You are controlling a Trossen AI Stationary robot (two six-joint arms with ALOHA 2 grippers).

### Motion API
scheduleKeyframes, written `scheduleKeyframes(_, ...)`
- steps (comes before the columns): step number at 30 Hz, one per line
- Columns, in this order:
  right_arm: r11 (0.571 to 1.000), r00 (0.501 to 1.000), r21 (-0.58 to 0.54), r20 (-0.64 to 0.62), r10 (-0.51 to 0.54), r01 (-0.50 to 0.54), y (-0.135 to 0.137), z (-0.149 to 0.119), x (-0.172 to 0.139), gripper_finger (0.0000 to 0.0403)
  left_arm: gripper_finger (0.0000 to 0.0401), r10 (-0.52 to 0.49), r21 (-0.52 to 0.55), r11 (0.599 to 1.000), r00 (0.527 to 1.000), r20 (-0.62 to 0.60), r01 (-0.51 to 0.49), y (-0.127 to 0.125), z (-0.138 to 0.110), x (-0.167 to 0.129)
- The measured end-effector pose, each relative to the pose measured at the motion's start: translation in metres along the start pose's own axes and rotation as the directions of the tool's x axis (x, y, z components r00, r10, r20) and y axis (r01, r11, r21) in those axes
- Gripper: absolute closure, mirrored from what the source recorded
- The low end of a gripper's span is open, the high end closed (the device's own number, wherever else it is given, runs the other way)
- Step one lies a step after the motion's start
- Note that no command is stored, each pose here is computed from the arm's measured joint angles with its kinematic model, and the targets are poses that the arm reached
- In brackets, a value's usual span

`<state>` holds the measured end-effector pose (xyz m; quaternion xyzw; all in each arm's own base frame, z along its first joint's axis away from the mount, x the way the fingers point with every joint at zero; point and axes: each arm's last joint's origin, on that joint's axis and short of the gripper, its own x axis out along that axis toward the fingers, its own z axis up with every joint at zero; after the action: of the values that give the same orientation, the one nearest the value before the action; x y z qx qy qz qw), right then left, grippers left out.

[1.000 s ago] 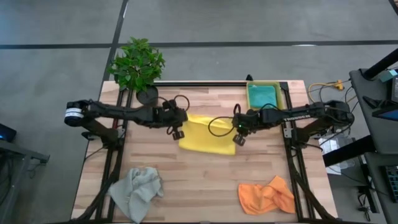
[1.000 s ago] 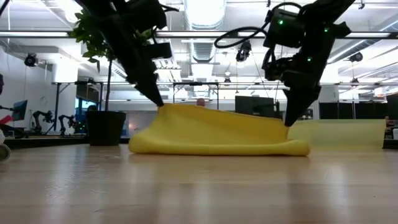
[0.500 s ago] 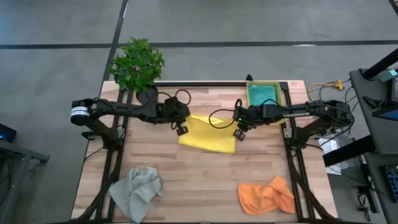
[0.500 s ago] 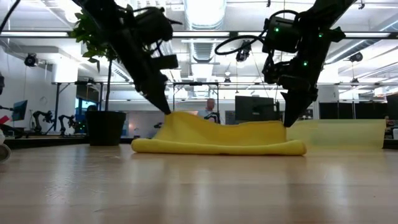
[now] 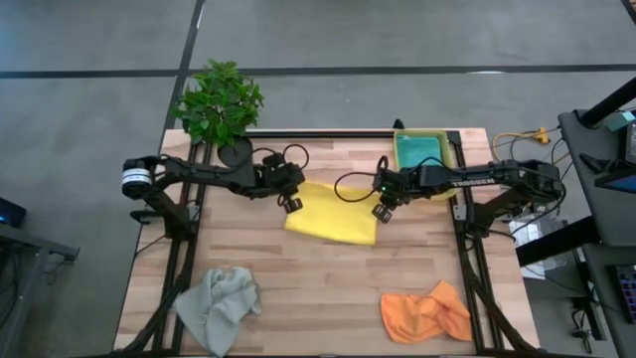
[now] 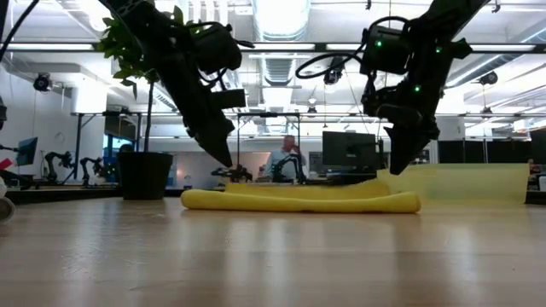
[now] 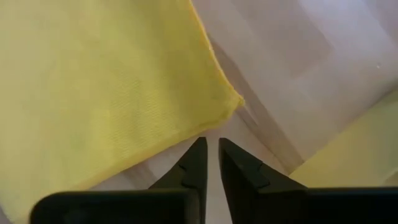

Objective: Fold microfiber towels
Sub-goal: Fold the yellow microfiber towel

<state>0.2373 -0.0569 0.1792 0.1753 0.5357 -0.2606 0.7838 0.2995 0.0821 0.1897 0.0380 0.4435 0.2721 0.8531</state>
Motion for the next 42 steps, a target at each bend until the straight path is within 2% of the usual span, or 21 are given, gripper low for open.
scheduleKeyframes(2, 1.000, 1.000, 0.021, -0.003, -0.010, 0.010, -0.002, 0.000, 0.000, 0.0350, 0.0306, 0.030, -0.002, 1.000, 1.000, -0.003, -0.030, 0.002, 0.000, 0.000)
scheduleKeyframes(6, 0.998, 0.999, 0.046, -0.009, -0.046, 0.046, -0.006, 0.000, -0.002, 0.0325, 0.0242, 0.150, 0.003, 0.989, 0.989, -0.013, -0.150, 0.007, 0.000, -0.005)
scheduleKeyframes(11, 1.000, 0.997, 0.020, 0.074, 0.010, -0.011, -0.001, 0.003, -0.022, 0.0308, 0.0194, 0.136, 0.004, 0.991, 0.991, -0.016, -0.136, 0.015, 0.005, -0.024)
scheduleKeyframes(15, 0.993, 0.981, 0.005, 0.155, 0.114, -0.117, 0.010, 0.000, -0.041, 0.0311, 0.0189, -0.017, -0.031, 0.999, 1.000, -0.004, 0.017, 0.015, 0.005, -0.038)
scheduleKeyframes(20, 0.966, 0.954, 0.115, 0.225, 0.200, -0.230, 0.026, -0.005, -0.051, 0.0323, 0.0189, -0.205, -0.143, 0.968, 0.978, 0.032, 0.208, 0.011, 0.006, -0.051)
scheduleKeyframes(23, 0.944, 0.931, 0.141, 0.260, 0.255, -0.298, 0.041, -0.007, -0.051, 0.0329, 0.0189, -0.235, -0.136, 0.962, 0.971, 0.034, 0.237, 0.004, 0.005, -0.053)
scheduleKeyframes(28, 0.911, 0.879, 0.092, 0.317, 0.357, -0.403, 0.071, -0.007, -0.046, 0.0334, 0.0189, -0.299, -0.096, 0.951, 0.954, -0.025, 0.295, -0.012, -0.004, -0.046)
scheduleKeyframes(35, 0.831, 0.798, 0.117, 0.381, 0.468, -0.543, 0.107, -0.006, -0.033, 0.0335, 0.0189, -0.307, -0.054, 0.952, 0.944, -0.123, 0.303, -0.029, -0.024, -0.036)
scheduleKeyframes(42, 0.808, 0.786, 0.136, 0.367, 0.497, -0.574, 0.123, -0.013, -0.027, 0.0335, 0.0189, -0.268, -0.084, 0.963, 0.944, -0.195, 0.256, -0.030, -0.047, -0.028)
